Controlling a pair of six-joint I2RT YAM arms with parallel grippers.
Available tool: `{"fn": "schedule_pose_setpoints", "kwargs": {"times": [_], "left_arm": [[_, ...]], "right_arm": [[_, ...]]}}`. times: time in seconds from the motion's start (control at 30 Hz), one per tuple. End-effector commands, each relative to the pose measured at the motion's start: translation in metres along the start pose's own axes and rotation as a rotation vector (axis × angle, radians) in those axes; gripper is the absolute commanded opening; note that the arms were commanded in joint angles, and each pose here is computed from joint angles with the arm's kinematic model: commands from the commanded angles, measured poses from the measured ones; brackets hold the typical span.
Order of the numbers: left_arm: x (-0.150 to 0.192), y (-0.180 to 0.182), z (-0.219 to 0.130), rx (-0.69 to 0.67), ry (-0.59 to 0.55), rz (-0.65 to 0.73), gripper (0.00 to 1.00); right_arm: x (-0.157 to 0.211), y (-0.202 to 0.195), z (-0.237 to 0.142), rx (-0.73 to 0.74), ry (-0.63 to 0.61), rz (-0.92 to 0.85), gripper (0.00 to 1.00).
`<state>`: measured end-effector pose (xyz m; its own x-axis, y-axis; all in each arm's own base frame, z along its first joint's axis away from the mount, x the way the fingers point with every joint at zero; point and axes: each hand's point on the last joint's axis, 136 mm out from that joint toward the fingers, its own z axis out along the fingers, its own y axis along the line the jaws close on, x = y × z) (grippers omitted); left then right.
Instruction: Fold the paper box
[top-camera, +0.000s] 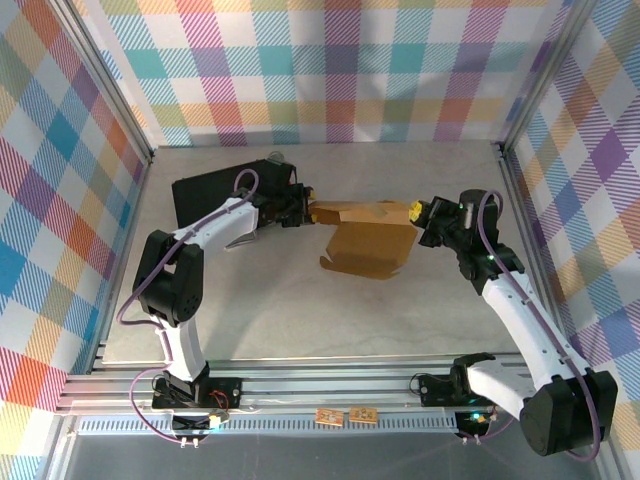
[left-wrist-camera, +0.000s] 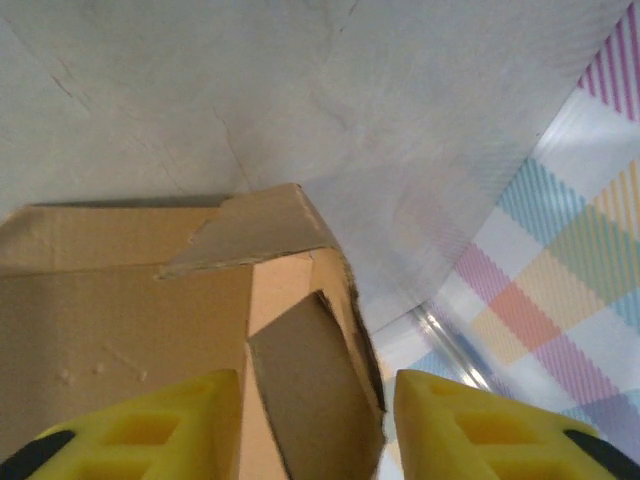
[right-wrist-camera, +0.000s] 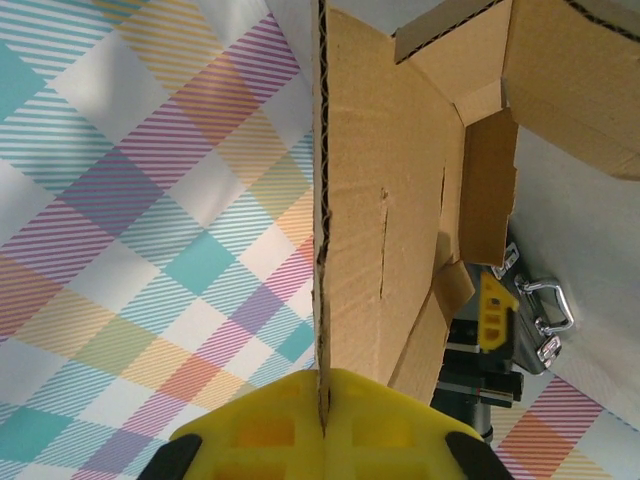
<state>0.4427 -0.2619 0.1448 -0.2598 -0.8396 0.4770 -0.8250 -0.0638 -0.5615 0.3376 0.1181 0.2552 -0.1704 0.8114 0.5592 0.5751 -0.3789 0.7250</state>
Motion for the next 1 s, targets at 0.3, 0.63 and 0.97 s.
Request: {"fn": "schedule_pose_setpoints", "kwargs": {"times": [0.3, 0.63, 0.97], "left_arm": [[0.002, 0.007, -0.03, 0.005, -0.153, -0.156, 0.0], [0.014, 0.029, -0.077, -0.118, -0.448, -0.227, 0.0], [0.025, 0.032, -0.071, -0.123, -0.465, -0.191, 0.0]], "right_arm": [[0.004, -0.006, -0.002, 0.082, 0.049, 0.066, 0.32], [0.059, -0.014, -0.05, 0.009, -0.049, -0.213, 0.57], [0.109, -0.026, -0.02, 0.134, -0.049, -0.366, 0.59]]}}
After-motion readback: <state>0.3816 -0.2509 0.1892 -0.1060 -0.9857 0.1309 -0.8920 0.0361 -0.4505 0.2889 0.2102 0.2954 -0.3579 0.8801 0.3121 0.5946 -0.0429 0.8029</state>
